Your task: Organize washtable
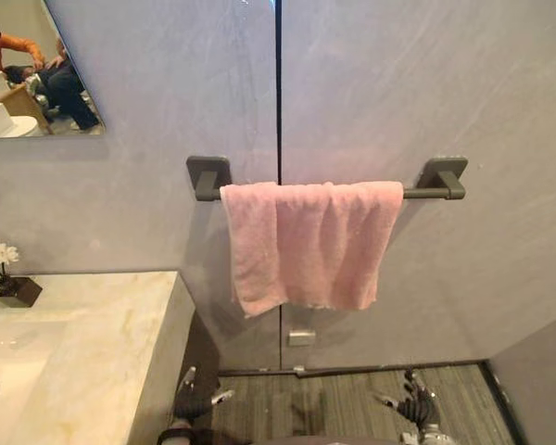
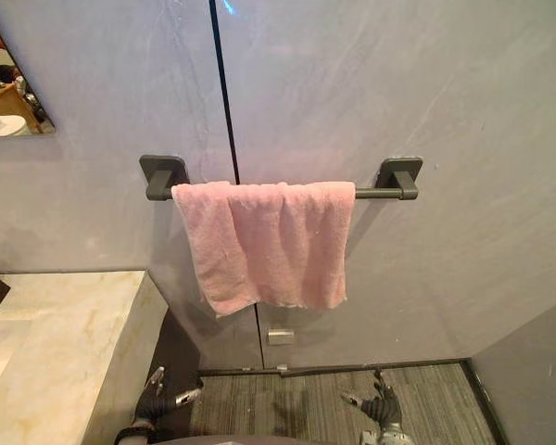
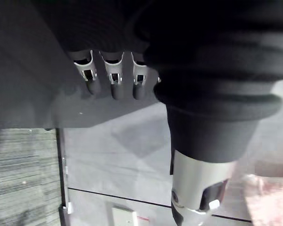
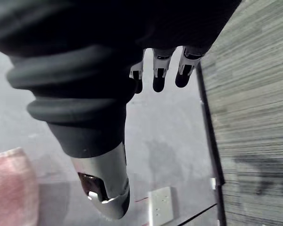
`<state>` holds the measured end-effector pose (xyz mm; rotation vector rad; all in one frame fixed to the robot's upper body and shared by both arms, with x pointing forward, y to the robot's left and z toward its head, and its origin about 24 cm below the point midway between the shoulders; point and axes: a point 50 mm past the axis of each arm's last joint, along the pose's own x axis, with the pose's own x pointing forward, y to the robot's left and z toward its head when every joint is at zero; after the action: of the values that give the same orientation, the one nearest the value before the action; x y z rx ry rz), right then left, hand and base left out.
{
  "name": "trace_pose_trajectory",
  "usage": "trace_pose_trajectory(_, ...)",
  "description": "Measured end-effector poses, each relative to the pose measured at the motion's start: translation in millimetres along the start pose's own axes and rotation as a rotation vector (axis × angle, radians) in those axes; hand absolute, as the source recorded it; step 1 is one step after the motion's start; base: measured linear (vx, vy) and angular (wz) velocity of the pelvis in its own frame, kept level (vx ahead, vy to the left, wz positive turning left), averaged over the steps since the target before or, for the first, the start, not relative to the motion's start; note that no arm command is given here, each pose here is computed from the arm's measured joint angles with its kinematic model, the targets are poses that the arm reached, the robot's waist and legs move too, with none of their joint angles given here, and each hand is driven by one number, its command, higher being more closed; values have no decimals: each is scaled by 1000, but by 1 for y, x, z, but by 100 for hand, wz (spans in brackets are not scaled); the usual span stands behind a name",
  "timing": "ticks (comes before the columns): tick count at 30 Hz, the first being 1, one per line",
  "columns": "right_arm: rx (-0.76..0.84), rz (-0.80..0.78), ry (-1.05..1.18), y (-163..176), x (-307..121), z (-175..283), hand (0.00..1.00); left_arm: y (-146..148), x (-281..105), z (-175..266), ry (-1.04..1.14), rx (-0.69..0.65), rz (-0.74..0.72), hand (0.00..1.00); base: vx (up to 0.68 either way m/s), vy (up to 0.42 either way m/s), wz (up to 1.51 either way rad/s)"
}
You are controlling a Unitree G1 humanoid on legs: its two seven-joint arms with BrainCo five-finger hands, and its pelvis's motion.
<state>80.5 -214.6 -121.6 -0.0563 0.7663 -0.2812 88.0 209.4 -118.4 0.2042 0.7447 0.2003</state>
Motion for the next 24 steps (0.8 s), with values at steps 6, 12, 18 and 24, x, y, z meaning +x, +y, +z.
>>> trace_pose_trajectory(6, -23, 30, 12, 2, 5, 2, 0, 4, 3, -1, 13, -30, 20, 0, -19, -22, -18)
trace_pose_trajectory(12, -47, 94, -20, 20, 10, 12, 0, 4, 26, 42, -120, -58, 23, 0, -66, -96, 53)
trace_pose_trajectory(18, -50, 100, -100, 20, 22, 37, 0, -9, 20, 37, -103, -129, 25, 0, -317, -358, 46)
trace_pose_trajectory(24, -86, 49, -63, 3, 25, 31, 0, -26, 14, 39, -113, -169, -18, 0, -415, -266, 123)
